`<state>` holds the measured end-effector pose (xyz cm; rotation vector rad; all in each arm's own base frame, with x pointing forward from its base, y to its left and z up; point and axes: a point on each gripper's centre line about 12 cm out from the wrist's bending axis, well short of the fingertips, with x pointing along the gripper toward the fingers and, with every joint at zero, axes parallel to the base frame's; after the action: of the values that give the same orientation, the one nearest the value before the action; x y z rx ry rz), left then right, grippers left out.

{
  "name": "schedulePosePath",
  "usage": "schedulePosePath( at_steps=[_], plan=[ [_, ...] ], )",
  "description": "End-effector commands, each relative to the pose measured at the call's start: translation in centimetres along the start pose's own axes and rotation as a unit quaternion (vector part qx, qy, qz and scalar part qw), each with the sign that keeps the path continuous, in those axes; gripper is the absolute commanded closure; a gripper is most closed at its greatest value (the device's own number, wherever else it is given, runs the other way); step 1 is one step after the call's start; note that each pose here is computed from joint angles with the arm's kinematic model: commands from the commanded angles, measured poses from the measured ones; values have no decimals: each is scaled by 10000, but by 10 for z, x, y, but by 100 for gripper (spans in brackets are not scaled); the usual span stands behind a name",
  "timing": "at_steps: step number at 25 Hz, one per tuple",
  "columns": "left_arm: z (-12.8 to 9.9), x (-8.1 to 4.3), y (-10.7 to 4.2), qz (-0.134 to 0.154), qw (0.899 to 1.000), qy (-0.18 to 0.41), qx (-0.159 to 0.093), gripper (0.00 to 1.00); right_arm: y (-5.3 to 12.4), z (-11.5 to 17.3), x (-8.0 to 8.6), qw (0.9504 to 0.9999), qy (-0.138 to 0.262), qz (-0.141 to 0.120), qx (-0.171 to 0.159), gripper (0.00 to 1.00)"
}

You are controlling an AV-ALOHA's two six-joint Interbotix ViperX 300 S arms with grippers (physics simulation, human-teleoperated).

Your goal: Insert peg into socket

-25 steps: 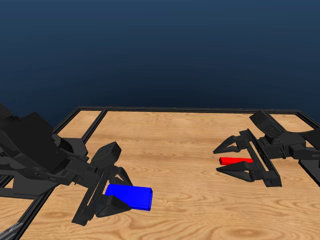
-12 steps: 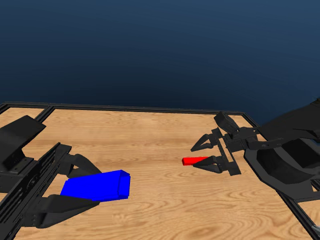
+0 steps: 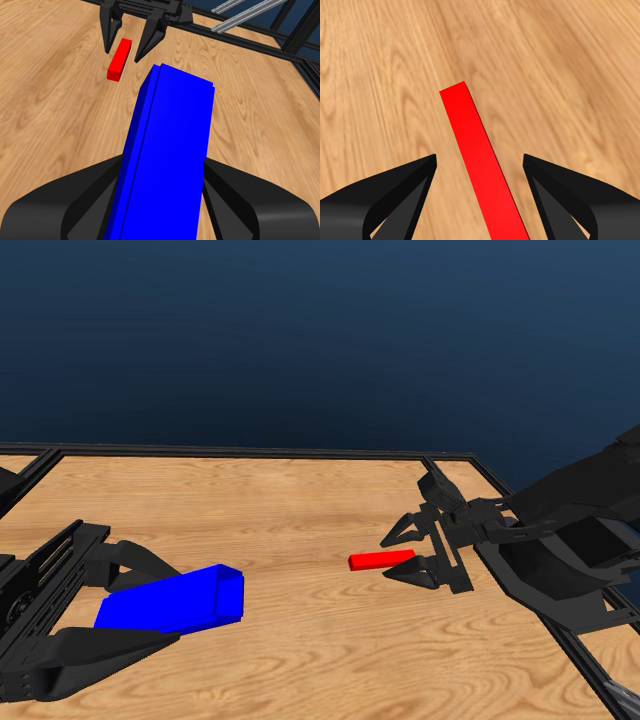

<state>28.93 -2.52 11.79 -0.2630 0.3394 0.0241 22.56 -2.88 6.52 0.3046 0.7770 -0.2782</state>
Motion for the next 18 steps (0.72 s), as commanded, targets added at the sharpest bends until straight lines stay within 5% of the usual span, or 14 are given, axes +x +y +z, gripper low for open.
schedulePosePath(
  at_steps=[1,2,9,18],
  plan=[
    [11,4,1,-51,9995,-318,-70,100,-1,-1,5,9998,-156,9,79,23],
    [12,5,1,-60,9994,-341,-77,100,0,-2,7,9998,-172,32,69,100],
    [14,0,3,-15,9995,-293,-66,100,10,11,9,9989,-262,164,-348,100],
    [3,-6,0,64,9996,135,-233,100,64,86,6,9889,-515,708,-1200,100]
  ],
)
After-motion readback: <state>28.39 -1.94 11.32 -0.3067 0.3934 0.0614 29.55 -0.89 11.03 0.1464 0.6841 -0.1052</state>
